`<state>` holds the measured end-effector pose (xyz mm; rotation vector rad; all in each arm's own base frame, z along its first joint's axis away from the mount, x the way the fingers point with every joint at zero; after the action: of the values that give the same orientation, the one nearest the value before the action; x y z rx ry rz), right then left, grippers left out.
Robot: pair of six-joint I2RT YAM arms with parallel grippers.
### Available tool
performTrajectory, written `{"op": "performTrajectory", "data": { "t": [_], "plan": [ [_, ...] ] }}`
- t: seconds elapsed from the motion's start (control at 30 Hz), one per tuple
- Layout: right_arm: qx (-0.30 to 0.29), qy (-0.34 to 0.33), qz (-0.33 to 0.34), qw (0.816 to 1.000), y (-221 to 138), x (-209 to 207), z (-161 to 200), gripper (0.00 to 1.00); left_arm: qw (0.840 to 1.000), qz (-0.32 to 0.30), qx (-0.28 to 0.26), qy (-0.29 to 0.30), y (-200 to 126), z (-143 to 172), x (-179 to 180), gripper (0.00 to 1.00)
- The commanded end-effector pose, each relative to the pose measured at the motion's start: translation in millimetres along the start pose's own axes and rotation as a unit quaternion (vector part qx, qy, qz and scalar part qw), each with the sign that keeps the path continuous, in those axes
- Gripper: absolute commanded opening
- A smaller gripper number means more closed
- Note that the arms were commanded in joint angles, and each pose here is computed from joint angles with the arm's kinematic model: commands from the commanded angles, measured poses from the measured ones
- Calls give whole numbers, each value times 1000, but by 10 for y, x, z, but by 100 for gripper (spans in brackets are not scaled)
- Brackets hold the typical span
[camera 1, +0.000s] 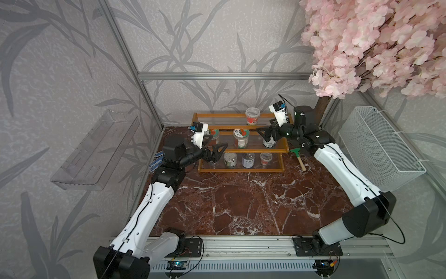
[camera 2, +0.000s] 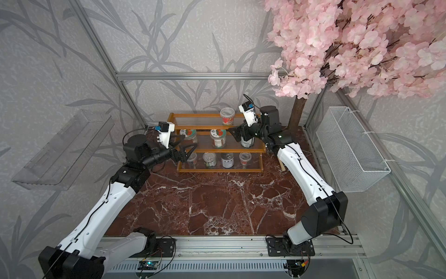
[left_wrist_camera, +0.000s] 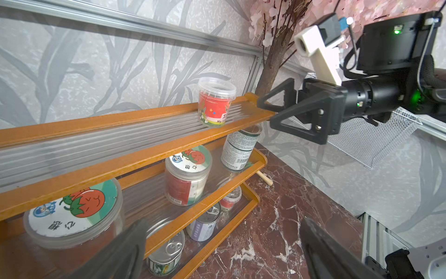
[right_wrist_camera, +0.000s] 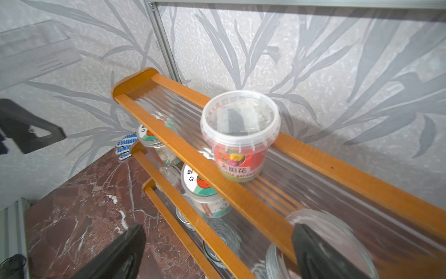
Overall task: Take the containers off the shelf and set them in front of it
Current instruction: 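Pick up a container from the shelf.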
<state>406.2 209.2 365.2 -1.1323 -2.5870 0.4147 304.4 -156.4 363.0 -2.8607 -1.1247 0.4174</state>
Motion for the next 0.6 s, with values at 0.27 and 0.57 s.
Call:
{"op": "performTrajectory", "data": {
  "t": [0.27, 0.57],
  "plan": [
    [-26, -11, 7, 1000, 475, -192, -491, 100, 999, 18, -5, 35, 14, -144, -82, 100],
    [-7, -9, -43, 999, 649, -43, -470, 99, 999, 23, 5, 36, 48, -88, -69, 100]
  ]
}}
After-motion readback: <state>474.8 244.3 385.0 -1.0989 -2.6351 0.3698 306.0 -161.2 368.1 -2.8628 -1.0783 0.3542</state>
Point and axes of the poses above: each gripper's point midway between its finger pads, its own y axis out along the fingers, its own x axis along the line the jaws close on, z = x × y, the point moved 3 cm from there along -y, back along the fingers, and after that the axes turned 1 degree about y, right-handed, at the moved point
